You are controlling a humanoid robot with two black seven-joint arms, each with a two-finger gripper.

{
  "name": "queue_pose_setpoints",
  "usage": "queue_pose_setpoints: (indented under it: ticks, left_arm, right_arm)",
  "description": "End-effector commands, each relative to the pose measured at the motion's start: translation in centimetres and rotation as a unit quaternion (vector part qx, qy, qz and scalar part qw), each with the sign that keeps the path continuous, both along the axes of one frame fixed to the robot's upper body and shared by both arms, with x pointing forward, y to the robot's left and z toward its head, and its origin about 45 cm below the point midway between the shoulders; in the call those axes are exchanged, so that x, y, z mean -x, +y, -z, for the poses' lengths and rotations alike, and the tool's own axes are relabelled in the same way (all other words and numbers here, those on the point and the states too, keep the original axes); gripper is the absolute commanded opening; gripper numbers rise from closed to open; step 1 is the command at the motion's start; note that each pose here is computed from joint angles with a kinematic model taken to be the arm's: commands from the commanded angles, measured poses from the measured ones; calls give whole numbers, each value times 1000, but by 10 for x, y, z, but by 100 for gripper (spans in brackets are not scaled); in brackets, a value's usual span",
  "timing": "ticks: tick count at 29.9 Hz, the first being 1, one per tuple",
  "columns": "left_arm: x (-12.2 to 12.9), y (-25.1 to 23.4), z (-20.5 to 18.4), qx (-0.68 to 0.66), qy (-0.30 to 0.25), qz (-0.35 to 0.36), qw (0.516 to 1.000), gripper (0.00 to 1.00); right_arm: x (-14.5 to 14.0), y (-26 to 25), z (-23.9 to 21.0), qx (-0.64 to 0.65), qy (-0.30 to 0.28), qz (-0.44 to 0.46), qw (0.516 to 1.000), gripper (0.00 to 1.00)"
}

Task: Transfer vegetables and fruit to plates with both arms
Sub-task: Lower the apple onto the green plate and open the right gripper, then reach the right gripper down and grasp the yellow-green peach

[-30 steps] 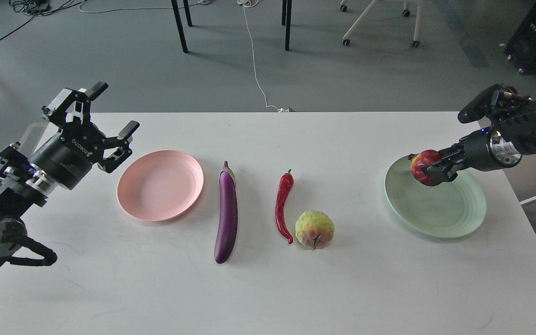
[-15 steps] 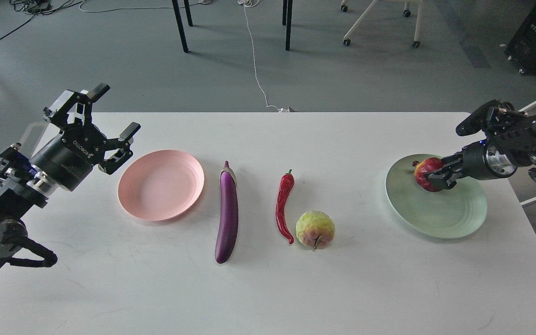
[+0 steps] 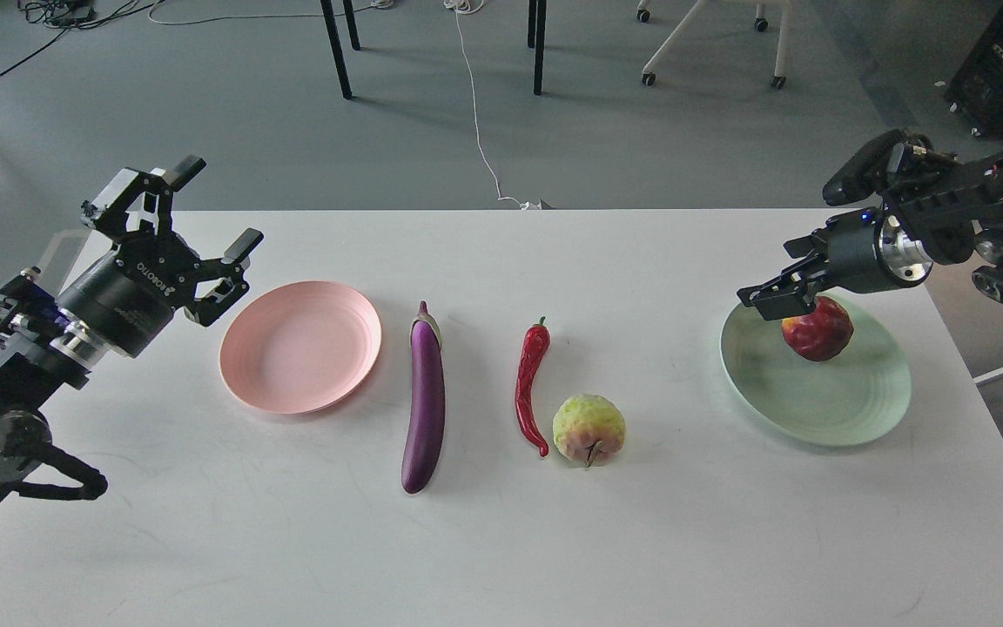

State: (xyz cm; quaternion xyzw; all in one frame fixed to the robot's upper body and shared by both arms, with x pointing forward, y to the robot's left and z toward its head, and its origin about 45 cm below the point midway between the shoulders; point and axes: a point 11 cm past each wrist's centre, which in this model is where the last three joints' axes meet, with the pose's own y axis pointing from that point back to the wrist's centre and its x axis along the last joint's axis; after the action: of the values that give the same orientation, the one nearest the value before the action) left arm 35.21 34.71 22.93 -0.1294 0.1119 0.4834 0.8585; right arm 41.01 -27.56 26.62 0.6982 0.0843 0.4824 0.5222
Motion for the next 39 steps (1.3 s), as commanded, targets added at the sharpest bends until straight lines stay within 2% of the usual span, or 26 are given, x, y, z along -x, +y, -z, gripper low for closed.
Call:
queue_pose_setpoints:
  ticks: [1, 5, 11, 31, 33, 36, 39]
  left_arm:
    - [0, -1, 0, 1, 0, 0, 1000, 99]
    - [1, 4, 0, -2, 2, -3, 1000, 99]
    - [5, 14, 1, -11, 7, -11, 1000, 99]
    - [10, 23, -4, -21, 7, -13, 1000, 99]
    - [10, 24, -5, -21, 5, -15, 1000, 99]
    - [10, 24, -5, -21, 5, -15, 1000, 99]
    - [10, 24, -4, -21, 6, -15, 1000, 99]
  right_arm:
    - [33, 48, -8, -12, 67, -52, 996, 94]
    - [50, 83, 6, -13, 91, -104, 990, 94]
    - [59, 100, 33, 7, 120, -127, 985, 94]
    - [48, 134, 91, 20, 143, -114, 983, 92]
    - [48, 138, 95, 20, 145, -114, 983, 90]
    - [48, 140, 100, 21, 147, -112, 983, 81]
    - [49, 141, 101, 21, 148, -113, 982, 63]
